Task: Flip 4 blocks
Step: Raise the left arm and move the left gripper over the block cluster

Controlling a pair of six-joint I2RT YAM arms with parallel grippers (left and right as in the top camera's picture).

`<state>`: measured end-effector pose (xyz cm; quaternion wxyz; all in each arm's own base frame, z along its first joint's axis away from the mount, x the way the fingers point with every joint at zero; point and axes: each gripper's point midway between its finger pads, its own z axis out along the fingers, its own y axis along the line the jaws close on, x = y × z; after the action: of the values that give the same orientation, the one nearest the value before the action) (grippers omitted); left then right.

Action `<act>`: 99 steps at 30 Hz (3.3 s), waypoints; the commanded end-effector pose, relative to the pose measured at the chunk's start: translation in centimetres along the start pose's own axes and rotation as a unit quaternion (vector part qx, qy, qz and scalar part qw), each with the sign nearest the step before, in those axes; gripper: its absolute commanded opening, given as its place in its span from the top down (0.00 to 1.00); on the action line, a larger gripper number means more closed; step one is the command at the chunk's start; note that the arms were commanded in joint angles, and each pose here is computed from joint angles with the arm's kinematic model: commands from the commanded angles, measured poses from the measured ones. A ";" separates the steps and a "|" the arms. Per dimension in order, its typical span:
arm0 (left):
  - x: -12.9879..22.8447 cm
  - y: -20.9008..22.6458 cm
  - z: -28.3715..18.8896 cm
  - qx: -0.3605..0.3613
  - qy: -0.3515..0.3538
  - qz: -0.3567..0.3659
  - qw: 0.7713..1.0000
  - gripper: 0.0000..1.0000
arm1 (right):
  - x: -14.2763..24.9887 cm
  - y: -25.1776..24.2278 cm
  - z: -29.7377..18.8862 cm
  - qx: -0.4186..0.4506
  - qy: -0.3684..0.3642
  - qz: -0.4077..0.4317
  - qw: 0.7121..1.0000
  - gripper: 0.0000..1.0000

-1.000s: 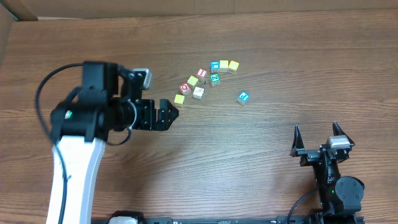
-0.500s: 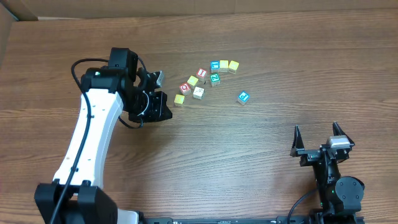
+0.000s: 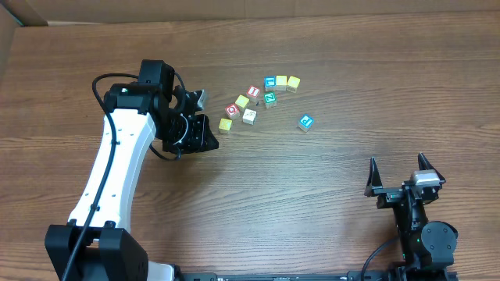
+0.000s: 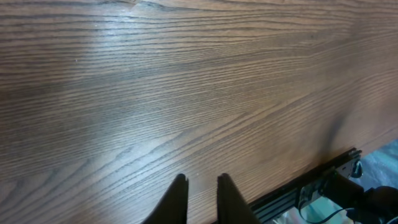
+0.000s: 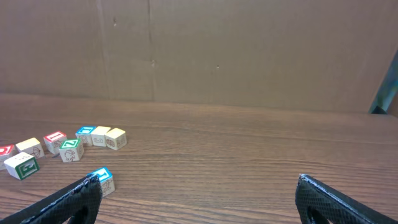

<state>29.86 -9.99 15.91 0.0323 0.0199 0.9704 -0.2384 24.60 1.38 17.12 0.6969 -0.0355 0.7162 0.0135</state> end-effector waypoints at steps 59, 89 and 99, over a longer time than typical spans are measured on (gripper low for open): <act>-7.3 -0.2 -8.1 -0.167 -0.188 -0.066 0.966 0.76 | 0.2 -0.1 0.0 0.002 -0.002 0.000 1.000 0.00; -8.0 1.3 -4.6 -0.172 -0.165 -0.063 0.969 0.94 | 0.2 -0.1 0.0 0.002 -0.002 0.000 1.000 0.00; -7.6 0.0 -0.9 -0.179 -0.118 -0.037 0.976 0.95 | 0.2 -0.1 0.0 0.002 -0.002 0.000 1.000 0.00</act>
<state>37.55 -8.84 18.02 0.1499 -0.0683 0.9840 -0.0680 24.60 1.38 17.13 0.6970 -0.0355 0.7160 0.0135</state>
